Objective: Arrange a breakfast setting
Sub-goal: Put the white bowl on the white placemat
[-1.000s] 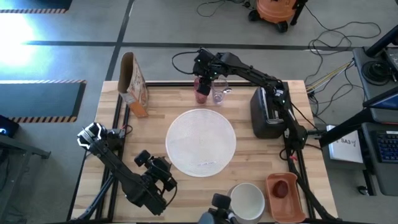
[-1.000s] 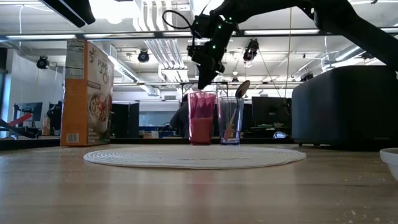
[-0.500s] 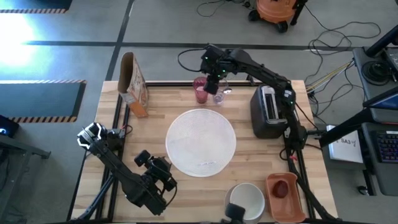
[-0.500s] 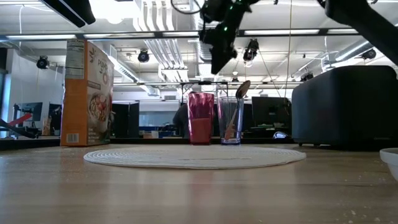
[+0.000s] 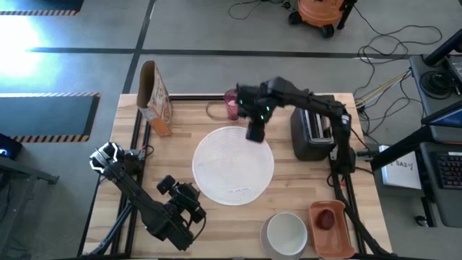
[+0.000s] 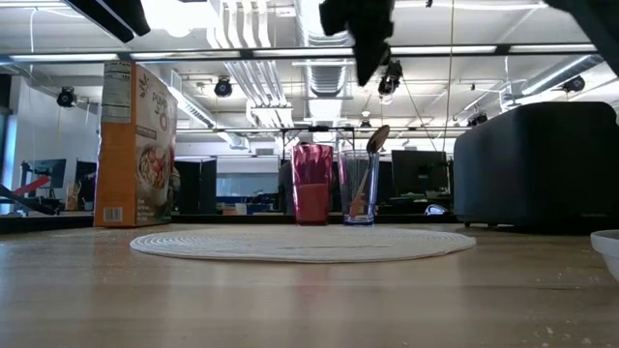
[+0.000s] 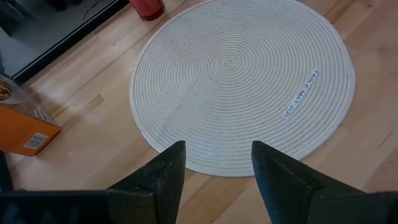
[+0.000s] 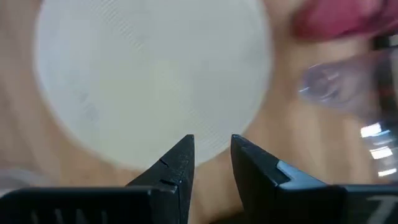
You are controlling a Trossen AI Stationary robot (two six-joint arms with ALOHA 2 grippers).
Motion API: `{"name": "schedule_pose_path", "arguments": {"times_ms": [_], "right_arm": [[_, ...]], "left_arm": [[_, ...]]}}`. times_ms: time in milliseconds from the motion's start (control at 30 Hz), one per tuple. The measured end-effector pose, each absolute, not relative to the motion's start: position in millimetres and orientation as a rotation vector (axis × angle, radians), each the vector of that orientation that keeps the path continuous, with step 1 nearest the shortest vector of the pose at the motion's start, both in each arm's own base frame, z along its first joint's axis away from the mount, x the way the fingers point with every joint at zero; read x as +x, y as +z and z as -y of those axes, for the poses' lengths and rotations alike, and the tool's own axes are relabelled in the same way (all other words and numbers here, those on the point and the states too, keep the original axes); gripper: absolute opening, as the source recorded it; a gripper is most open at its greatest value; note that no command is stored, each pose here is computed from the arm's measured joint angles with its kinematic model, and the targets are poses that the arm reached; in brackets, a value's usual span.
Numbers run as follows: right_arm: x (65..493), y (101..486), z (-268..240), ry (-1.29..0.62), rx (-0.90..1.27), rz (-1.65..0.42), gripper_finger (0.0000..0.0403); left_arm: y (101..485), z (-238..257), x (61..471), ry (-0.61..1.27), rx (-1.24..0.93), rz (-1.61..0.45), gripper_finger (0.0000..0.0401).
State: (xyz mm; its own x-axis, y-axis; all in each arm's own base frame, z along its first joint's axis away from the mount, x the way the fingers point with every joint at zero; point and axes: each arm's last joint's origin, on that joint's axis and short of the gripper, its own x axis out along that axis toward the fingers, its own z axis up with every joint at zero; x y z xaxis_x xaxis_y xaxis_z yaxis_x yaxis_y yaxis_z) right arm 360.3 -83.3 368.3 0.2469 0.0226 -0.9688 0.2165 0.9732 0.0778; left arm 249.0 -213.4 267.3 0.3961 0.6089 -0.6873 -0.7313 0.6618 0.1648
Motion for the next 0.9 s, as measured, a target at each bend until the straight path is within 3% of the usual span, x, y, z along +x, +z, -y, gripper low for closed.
{"name": "schedule_pose_path", "arguments": {"times_ms": [333,533,900], "right_arm": [[296.9,342.9,-16.9,-0.096,0.236,-1.496,0.0099],[260.5,320.1,-72.1,-0.117,0.333,-1.434,0.0089],[243.0,270.6,-122.0,-0.044,0.352,-1.413,0.011]], "left_arm": [[268.6,213.6,248.3,0.856,-0.181,-0.781,0.0168],[277.3,215.1,250.6,0.826,-0.167,-0.767,0.0168],[284.0,218.1,253.7,0.764,-0.121,-0.784,0.0168]]}}
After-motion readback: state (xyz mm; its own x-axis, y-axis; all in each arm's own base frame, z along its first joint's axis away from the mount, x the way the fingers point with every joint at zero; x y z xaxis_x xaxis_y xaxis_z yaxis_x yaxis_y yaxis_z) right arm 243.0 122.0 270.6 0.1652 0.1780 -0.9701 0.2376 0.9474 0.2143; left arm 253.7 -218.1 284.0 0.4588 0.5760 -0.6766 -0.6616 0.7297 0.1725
